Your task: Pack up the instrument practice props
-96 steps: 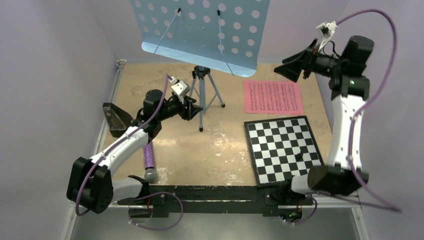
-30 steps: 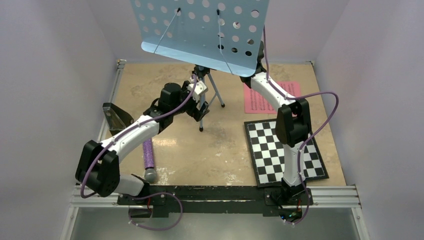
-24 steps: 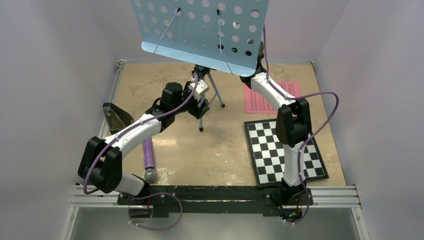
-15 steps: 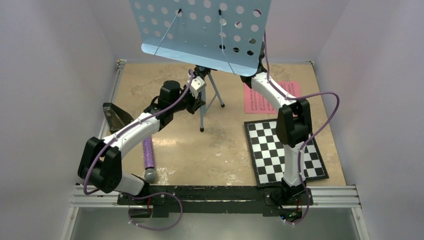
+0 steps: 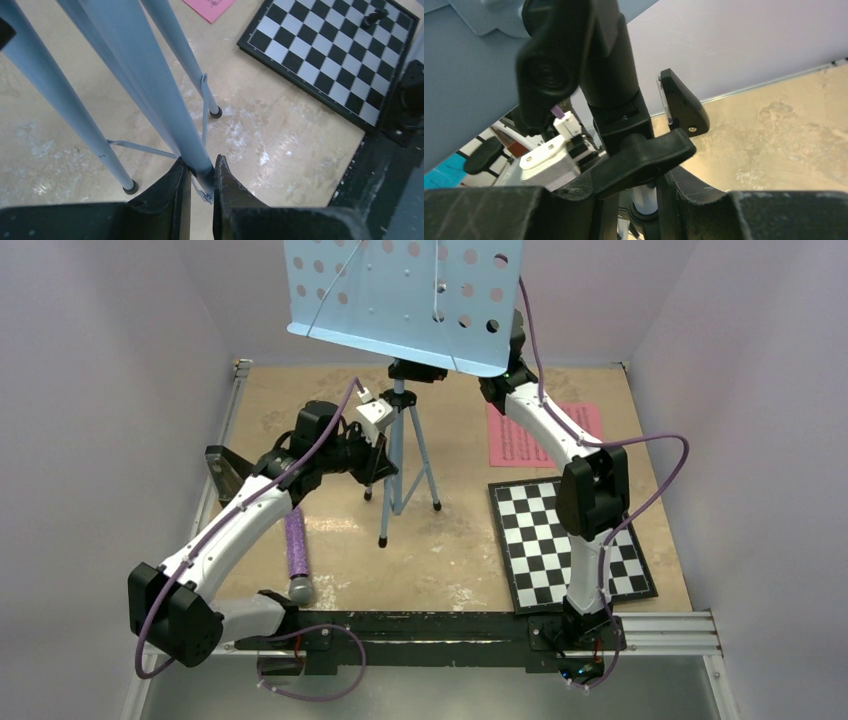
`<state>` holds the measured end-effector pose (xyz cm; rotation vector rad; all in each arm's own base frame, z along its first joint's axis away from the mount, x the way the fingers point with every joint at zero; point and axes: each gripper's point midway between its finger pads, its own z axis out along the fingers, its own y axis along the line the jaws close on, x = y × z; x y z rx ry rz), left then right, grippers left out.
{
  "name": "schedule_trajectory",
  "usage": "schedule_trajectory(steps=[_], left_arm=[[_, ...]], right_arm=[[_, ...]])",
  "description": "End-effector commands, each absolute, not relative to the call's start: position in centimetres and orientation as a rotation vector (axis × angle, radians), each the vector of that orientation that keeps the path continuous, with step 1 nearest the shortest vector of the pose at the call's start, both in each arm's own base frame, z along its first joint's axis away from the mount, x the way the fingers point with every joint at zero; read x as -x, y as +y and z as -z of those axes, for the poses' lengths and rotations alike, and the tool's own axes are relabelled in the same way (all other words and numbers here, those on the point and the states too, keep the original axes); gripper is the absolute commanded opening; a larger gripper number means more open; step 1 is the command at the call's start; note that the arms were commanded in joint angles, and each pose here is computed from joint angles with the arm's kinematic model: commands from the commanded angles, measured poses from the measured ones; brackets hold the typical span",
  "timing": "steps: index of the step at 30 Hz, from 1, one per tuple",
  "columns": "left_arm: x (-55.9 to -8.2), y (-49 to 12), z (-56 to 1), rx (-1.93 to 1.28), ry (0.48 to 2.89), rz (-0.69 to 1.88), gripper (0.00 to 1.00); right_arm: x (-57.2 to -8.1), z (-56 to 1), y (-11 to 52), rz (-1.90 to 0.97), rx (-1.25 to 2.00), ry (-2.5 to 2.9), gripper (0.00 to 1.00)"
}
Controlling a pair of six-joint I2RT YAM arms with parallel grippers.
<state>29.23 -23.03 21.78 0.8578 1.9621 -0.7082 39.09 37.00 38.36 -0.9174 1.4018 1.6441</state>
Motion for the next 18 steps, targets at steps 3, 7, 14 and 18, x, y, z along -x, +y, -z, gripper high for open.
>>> schedule_trajectory(steps=[3,7,14,18], left_arm=[[-24.5,-25.4,-31.7,-1.098,1.543,0.833,0.00],[-23.7,-25.2,-32.0,-1.099,1.531,0.844,0.00],[-22.2,-25.0,-31.2,-1.109,1.553,0.899,0.00],[-22.1,-25.0,-29.8,-1.093,1.593,0.916,0.00]], right_arm=[[-41.0,-42.8,36.3,-1.580,0.604,1.478,0.00],[-41.8,-40.0,36.6,-1.620,0.491,1.600,0.00],[-42.7,-35.8,37.4,-1.658,0.349,1.749,0.00],[-42.7,-32.6,38.0,-1.692,0.287,1.840,0.00]])
